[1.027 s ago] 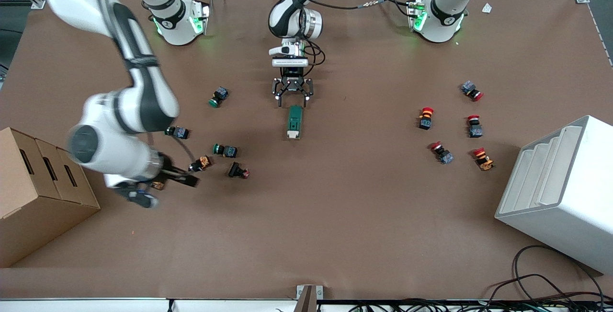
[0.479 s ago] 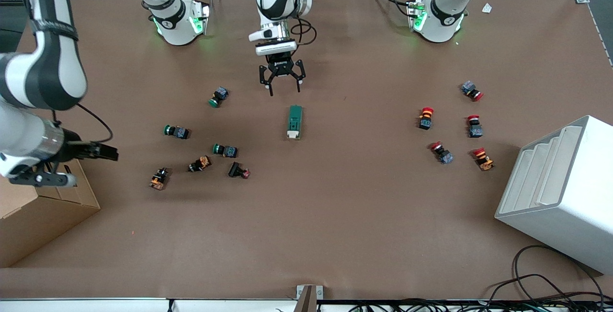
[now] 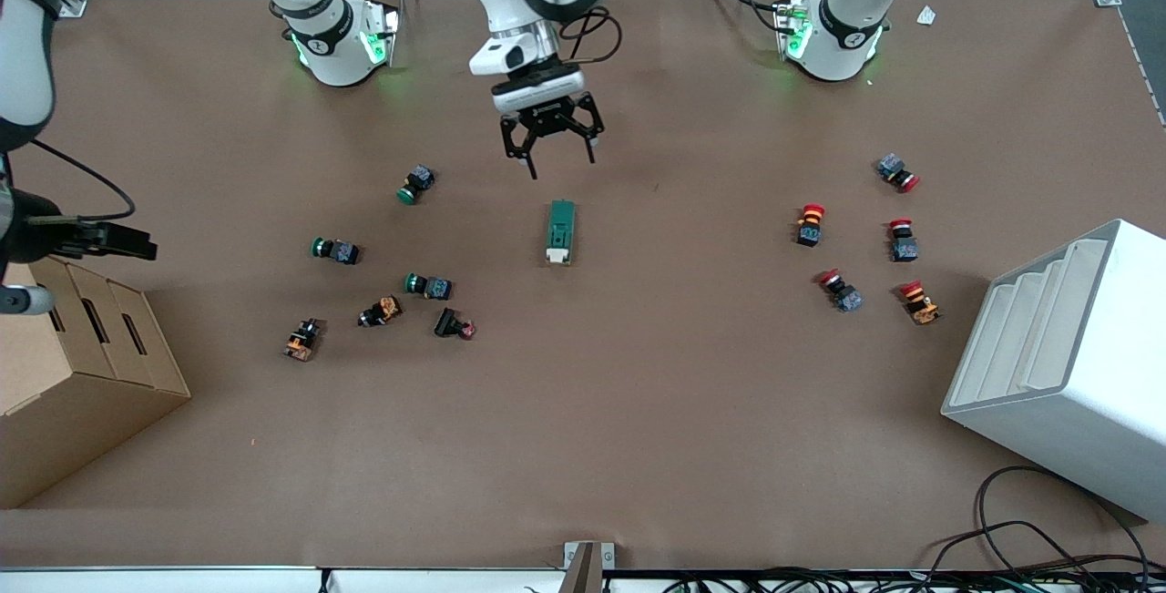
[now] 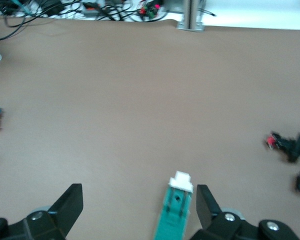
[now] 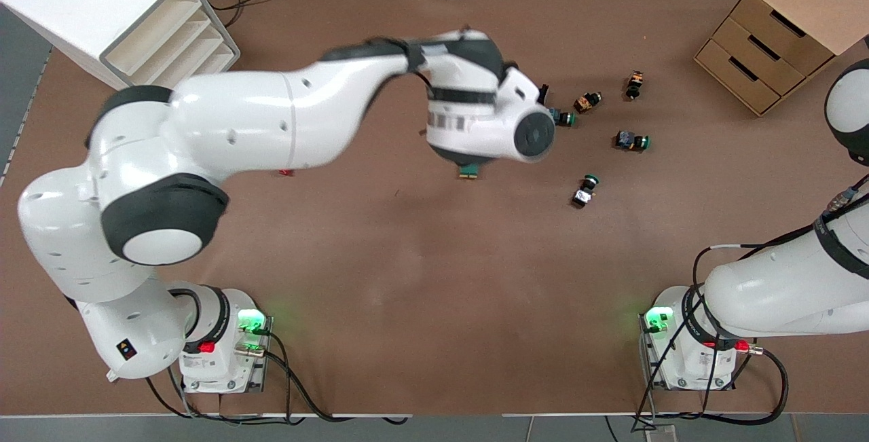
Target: Close load switch with both arms
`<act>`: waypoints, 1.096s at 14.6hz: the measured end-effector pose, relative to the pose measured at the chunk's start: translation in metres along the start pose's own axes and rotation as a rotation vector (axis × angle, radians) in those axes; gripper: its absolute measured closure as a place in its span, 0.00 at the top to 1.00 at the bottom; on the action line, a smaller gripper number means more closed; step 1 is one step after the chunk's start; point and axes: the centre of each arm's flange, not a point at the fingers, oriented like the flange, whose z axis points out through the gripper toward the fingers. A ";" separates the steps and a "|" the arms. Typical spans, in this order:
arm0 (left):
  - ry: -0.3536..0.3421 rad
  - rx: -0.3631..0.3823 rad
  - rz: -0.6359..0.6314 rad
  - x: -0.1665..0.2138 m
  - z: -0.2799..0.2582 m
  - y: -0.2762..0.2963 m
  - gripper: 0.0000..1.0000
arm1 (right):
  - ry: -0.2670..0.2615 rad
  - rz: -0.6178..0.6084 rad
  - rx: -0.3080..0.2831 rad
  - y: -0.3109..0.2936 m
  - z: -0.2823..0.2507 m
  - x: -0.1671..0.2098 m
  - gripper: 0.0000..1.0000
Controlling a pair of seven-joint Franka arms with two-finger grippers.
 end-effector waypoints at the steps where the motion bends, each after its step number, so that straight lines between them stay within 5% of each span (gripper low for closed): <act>1: -0.036 0.008 -0.015 0.031 0.000 -0.011 1.00 | 0.001 0.000 0.000 0.001 -0.001 0.000 1.00; 7: -0.204 0.109 -0.040 0.200 0.018 -0.102 1.00 | 0.010 -0.002 0.000 0.000 -0.011 -0.001 1.00; 11: -0.329 0.124 0.018 0.304 0.043 -0.185 1.00 | -0.034 -0.003 0.003 -0.001 -0.012 -0.008 1.00; 16: -0.399 0.090 -0.018 0.375 0.061 -0.280 1.00 | 0.003 -0.002 0.002 0.000 -0.031 -0.016 1.00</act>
